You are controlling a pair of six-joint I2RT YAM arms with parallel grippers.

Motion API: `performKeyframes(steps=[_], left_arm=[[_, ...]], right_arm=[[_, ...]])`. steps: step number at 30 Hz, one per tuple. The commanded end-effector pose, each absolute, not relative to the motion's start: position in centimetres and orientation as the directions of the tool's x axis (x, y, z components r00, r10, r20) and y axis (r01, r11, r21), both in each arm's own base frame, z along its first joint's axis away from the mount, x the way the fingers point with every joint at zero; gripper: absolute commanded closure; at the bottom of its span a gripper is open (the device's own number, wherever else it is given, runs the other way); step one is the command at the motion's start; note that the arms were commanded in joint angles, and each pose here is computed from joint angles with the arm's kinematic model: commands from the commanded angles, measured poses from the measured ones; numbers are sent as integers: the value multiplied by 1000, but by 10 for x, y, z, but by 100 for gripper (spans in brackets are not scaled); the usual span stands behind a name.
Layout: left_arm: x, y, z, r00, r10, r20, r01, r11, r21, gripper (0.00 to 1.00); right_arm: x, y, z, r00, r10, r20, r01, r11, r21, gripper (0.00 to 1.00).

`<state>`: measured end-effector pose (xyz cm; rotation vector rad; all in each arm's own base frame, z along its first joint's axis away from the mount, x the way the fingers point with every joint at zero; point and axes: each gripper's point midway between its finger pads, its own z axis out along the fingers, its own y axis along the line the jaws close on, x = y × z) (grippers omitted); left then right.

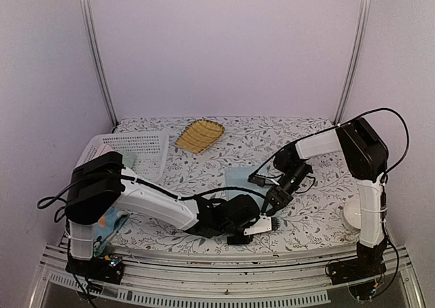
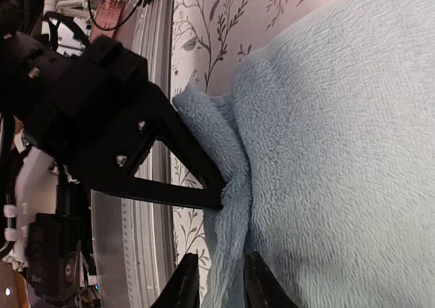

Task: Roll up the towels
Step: Roll the towel at the center of the board.

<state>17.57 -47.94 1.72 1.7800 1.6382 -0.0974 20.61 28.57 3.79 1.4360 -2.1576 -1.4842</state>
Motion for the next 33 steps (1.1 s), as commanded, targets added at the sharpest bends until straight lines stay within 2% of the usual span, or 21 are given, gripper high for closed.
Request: performKeyframes(steps=[1,4,8,11,14,17,20,23,26,33], left_arm=[[148,-452,-18,104,910,-402,975,-14,220,98],[139,-459,-6,15,898,-440,997,20,75,99],[135,-469,8,-174,867,-468,976,87,-200,100],[136,-473,10,-367,834,-412,873,155,-463,100],[147,-476,14,-496,793,-353,757,196,-624,100],[162,-479,18,-583,754,-301,661,225,-716,100],[172,-480,19,-639,723,-261,592,246,-767,100],[180,-478,18,-667,704,-244,563,261,-784,100],[181,-477,15,-675,700,-232,554,274,-786,100],[181,-475,7,-704,682,-199,522,306,-797,100]], right_arm=[[255,264,119,-544,-640,-543,-728,37,685,72],[280,245,169,-551,-553,-625,-785,89,613,71],[279,229,233,-426,-509,-748,-899,141,415,73],[265,224,266,-313,-466,-827,-950,153,273,74],[227,226,275,-232,-452,-861,-972,83,219,74],[192,234,246,-118,-540,-833,-991,15,131,74],[176,237,205,-59,-634,-771,-997,6,72,75],[177,240,167,-50,-707,-705,-999,27,43,76],[179,245,133,-28,-759,-650,-1000,27,10,71],[174,273,83,64,-822,-565,-998,-50,-40,66]])
